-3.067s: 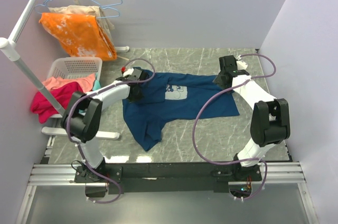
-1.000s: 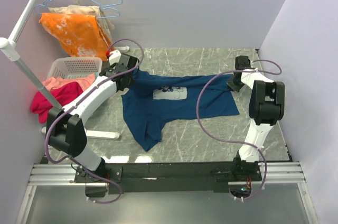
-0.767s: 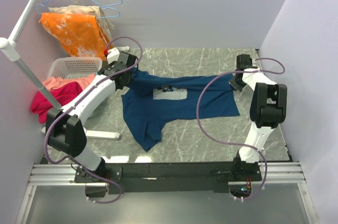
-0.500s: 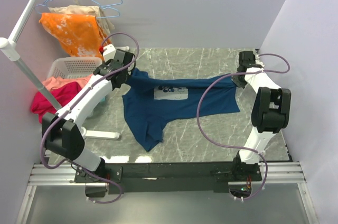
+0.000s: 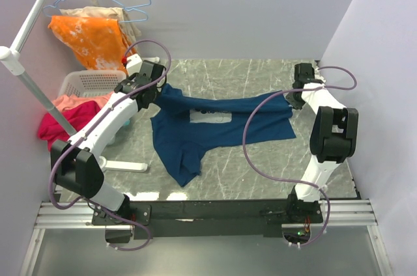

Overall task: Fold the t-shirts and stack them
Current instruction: Flatten the tshirt out

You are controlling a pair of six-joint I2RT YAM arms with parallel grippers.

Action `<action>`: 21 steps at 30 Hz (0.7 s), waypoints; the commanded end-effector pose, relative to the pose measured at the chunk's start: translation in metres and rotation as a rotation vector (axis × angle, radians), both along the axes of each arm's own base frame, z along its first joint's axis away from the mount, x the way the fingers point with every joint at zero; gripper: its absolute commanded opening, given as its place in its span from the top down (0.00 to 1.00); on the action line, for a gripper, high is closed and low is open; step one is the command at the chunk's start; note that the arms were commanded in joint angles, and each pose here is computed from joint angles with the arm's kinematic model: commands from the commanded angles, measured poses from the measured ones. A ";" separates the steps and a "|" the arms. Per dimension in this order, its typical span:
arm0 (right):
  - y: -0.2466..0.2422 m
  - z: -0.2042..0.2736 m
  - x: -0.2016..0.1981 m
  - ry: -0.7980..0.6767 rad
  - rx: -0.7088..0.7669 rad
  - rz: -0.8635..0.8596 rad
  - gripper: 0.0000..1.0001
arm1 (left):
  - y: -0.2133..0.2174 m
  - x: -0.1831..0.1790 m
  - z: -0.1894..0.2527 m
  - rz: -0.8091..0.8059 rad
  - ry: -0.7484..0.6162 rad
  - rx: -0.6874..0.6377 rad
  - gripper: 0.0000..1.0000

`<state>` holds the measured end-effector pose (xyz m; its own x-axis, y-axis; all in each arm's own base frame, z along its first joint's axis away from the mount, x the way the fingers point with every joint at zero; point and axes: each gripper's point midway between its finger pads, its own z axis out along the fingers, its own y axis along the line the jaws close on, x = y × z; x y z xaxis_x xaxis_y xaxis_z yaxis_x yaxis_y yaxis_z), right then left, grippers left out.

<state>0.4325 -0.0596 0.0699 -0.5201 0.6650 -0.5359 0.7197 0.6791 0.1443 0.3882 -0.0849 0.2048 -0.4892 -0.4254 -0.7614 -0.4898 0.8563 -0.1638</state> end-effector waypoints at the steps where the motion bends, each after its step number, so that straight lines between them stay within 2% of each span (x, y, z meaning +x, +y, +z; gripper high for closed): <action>1: -0.005 0.006 0.009 -0.007 -0.024 -0.007 0.66 | 0.006 0.003 0.025 0.009 -0.062 0.002 0.99; 5: -0.003 0.003 0.010 -0.005 -0.017 -0.001 0.68 | 0.006 0.003 0.024 0.007 -0.063 0.001 0.99; 21: 0.019 -0.010 -0.007 0.029 0.064 0.039 0.68 | 0.007 0.005 0.016 0.008 -0.049 0.001 0.99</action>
<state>0.4284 -0.0472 0.0508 -0.5654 0.6754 -0.4734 0.7058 0.6932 0.1459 0.3893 -0.0814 0.2050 -0.4879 -0.4241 -0.7630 -0.4927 0.8553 -0.1603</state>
